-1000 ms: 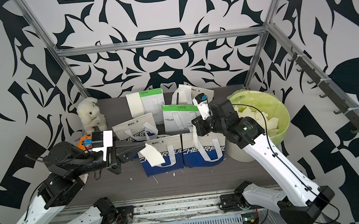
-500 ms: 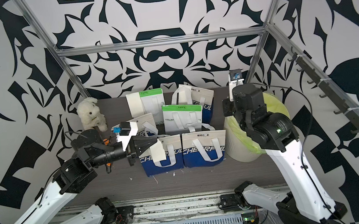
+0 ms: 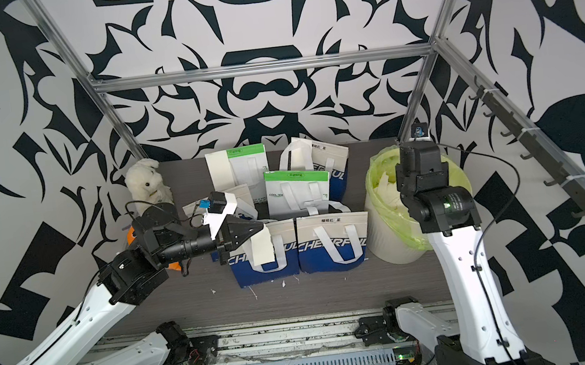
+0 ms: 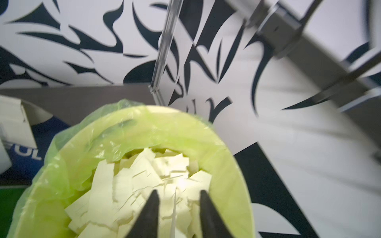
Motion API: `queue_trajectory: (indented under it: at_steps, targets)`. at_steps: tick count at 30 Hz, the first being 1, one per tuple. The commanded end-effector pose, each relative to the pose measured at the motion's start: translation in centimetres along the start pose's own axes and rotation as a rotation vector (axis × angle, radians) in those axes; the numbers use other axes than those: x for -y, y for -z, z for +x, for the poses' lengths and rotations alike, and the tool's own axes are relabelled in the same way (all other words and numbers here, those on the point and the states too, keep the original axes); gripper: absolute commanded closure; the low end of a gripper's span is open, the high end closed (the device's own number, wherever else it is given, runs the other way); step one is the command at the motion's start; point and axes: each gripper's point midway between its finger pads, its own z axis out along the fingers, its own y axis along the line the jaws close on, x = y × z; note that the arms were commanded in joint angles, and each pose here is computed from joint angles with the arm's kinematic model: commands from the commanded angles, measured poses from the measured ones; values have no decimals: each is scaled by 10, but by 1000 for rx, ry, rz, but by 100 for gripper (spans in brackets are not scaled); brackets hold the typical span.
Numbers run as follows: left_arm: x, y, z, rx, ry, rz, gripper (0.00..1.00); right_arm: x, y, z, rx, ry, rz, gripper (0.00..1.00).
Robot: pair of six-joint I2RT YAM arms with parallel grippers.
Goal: Shred takeout receipts and throw away
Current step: Place the takeout receipt in the trash bin.
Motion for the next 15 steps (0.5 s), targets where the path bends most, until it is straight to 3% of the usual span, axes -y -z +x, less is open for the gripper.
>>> queue_trajectory:
  at_steps: [1, 3, 4, 9, 15]
  targets:
    - [2, 1, -10, 18, -2, 5, 100, -27, 5, 4, -19, -96, -174, 19]
    - [-1, 0, -11, 18, -4, -8, 100, -33, 7, 3, -31, -104, -219, 11]
    - [-2, 0, -12, 19, -6, -15, 100, -39, 9, 2, -34, -103, -253, 0]
    - [-24, -8, -21, 71, 32, -110, 100, -71, 32, -11, -11, -107, -488, 0]
    - [-42, -16, -45, 225, 153, -155, 100, -139, 126, -33, 179, -128, -1148, 8]
